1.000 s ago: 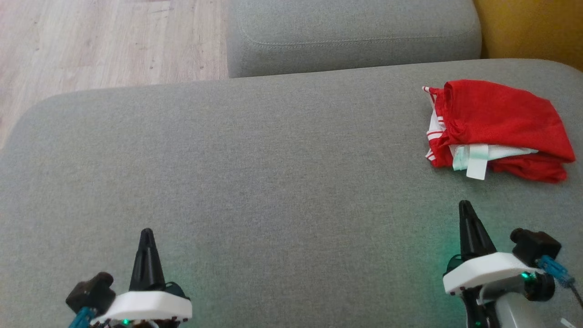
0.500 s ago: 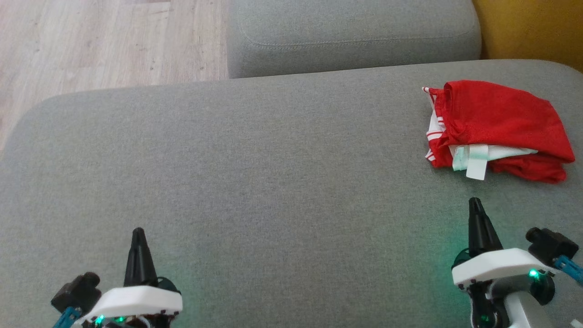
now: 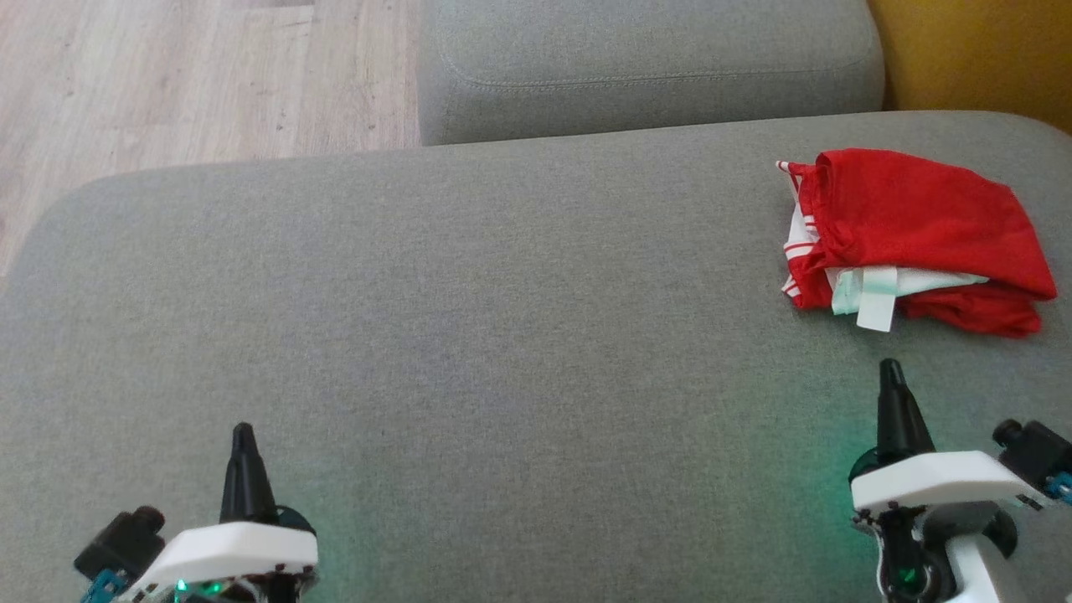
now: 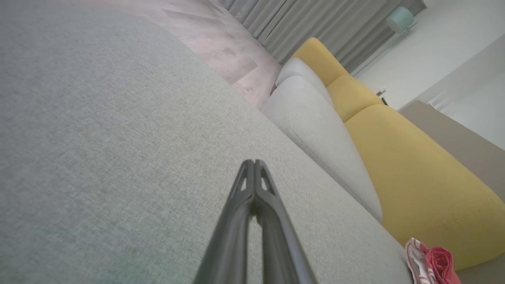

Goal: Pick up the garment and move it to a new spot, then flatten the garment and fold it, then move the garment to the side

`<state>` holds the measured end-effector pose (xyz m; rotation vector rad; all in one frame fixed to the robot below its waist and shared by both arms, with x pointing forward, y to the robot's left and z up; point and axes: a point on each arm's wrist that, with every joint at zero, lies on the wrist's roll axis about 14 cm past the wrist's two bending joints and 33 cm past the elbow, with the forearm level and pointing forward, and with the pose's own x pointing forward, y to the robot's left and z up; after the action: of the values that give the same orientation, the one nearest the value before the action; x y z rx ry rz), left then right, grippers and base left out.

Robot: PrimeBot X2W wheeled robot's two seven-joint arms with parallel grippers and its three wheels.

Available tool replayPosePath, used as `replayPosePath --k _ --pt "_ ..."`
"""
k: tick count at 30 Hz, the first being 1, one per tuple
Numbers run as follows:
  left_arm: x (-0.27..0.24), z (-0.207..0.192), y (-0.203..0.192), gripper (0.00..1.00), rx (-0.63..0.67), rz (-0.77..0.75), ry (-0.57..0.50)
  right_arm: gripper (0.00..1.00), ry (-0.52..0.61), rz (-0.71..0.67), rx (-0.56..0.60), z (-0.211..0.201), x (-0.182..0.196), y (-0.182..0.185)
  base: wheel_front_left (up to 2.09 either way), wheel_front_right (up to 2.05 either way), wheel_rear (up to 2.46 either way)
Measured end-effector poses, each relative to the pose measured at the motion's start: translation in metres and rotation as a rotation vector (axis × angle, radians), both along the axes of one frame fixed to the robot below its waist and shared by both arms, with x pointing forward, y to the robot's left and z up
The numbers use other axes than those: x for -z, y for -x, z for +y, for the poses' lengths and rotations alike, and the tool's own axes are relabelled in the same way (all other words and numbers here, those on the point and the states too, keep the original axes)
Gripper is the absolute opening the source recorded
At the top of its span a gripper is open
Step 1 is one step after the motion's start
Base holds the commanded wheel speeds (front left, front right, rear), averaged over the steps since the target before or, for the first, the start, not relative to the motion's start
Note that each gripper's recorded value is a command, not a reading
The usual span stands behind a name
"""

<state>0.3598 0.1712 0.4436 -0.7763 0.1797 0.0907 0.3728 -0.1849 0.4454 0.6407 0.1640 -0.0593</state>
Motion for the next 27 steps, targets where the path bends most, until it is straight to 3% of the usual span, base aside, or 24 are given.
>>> replayPosePath --k 27 --pt "-0.0037 0.0069 -0.0034 0.0 -0.047 0.009 0.266 0.0 -0.308 -0.012 0.078 -0.0096 -0.009 -0.0027 0.0 0.0 0.0"
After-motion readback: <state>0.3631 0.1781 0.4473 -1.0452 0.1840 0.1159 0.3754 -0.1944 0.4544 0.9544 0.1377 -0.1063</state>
